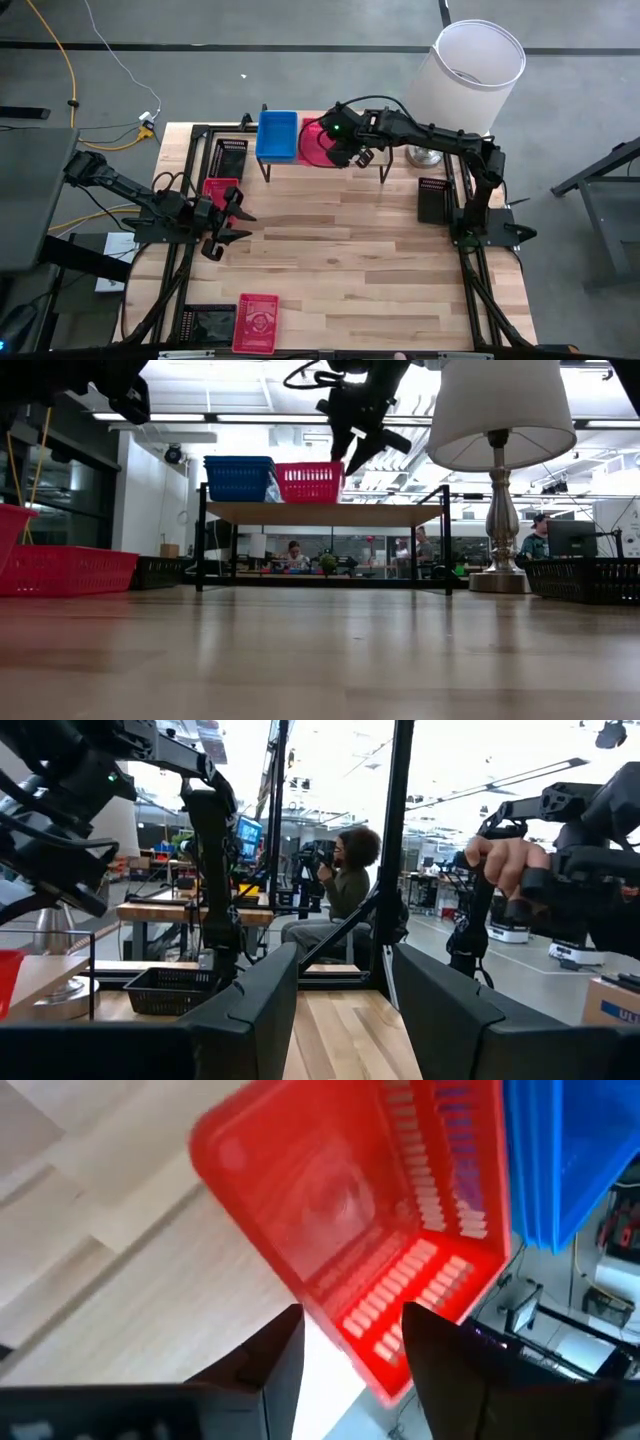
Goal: Stack baskets on shelf by color
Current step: Put the middle red bin on the shelf
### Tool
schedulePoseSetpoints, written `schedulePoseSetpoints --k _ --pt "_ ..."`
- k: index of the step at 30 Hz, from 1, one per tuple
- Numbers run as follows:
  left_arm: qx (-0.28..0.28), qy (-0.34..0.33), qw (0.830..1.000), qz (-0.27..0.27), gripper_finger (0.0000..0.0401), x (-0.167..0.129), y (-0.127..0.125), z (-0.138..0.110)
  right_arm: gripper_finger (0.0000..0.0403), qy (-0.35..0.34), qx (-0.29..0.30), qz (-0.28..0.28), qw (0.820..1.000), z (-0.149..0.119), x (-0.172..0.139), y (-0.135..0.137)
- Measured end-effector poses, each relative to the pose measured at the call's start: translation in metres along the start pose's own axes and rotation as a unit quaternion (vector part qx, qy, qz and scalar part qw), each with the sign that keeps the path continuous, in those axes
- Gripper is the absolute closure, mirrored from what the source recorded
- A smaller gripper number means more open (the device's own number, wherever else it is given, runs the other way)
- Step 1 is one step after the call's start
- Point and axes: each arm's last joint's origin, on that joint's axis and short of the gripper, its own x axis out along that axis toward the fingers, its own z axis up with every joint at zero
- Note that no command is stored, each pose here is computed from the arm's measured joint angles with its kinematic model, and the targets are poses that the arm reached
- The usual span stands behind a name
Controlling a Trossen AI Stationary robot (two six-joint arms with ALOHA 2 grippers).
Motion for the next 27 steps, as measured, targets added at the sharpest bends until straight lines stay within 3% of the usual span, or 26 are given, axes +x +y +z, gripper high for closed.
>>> schedulePoseSetpoints --k 10,16,18,21,24,27 --pt "-0.001 0.000 1.000 0.000 0.0245 0.000 0.000 0.000 0.0256 0.078 -0.001 -0.019 0.997 -0.012 -0.006 -0.002" --pt "-0.001 0.000 1.000 0.000 0.0245 0.000 0.000 0.000 0.0296 0.118 0.104 -0.027 0.987 -0.020 -0.026 0.003" --pt "-0.001 0.000 1.000 0.000 0.0245 0.000 0.000 0.000 0.0330 0.109 0.150 0.008 0.983 -0.022 -0.033 0.011" --pt "-0.001 0.001 1.000 0.000 0.0245 0.000 0.000 0.000 0.0388 0.064 0.217 0.111 0.968 -0.022 -0.041 0.028" --pt "-0.001 0.001 1.000 0.000 0.0245 0.000 0.000 0.000 0.0389 -0.013 0.273 0.228 0.934 -0.014 -0.048 0.042" --pt "0.000 0.000 1.000 0.000 0.0245 0.000 0.000 0.000 0.0399 -0.082 0.263 0.250 0.928 0.006 -0.052 0.044"
